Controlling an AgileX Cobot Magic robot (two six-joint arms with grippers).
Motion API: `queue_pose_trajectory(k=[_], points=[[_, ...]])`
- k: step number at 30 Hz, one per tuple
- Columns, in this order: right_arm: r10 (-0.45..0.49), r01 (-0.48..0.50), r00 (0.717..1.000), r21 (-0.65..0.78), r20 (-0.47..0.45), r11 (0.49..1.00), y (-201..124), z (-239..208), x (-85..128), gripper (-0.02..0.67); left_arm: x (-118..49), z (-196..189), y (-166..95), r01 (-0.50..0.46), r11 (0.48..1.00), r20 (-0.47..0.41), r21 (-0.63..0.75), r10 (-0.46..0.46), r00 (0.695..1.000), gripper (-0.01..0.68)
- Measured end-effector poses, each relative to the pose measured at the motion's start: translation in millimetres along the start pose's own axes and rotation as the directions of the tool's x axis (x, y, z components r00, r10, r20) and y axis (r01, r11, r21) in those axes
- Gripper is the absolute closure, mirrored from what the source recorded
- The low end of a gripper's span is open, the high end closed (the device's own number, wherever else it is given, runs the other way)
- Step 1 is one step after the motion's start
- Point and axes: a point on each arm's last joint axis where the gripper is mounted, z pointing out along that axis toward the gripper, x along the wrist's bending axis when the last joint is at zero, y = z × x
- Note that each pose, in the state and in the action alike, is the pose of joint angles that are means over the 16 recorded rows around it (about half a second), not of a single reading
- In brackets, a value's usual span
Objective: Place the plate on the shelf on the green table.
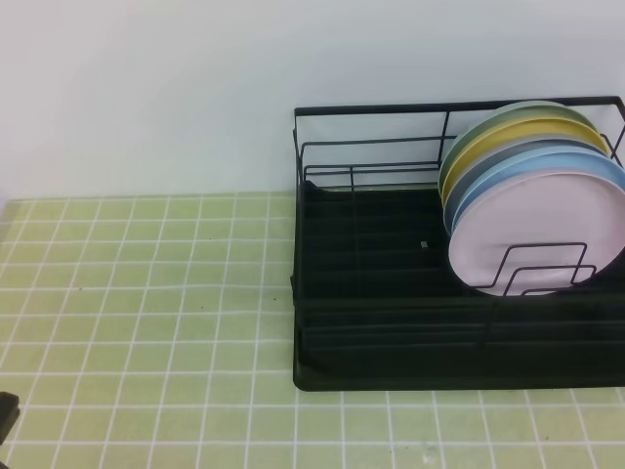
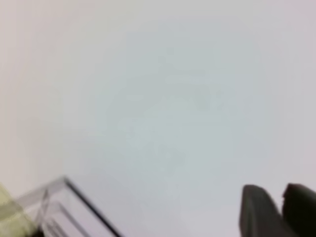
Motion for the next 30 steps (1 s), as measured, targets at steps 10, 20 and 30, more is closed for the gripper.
queue_pose_trajectory(k=[10,20,30], points=[[0.115,-0.108,0.993,-0.259,0.014,0.960,75.6,-87.9,19.3,0.637,0.0,0.0,0.0,-0.001,1.000,-0.001,0.000,0.001,1.000,0.674],[0.093,-0.081,0.995,-0.341,0.019,0.937,97.2,-123.8,32.2,0.650,0.1,0.0,0.0,-0.010,1.000,-0.001,0.000,0.010,1.000,0.674],[0.077,-0.056,0.996,-0.338,0.049,0.939,97.2,-124.7,30.5,0.650,0.3,0.4,-0.1,-0.016,1.000,-0.004,0.002,0.016,1.000,0.674]])
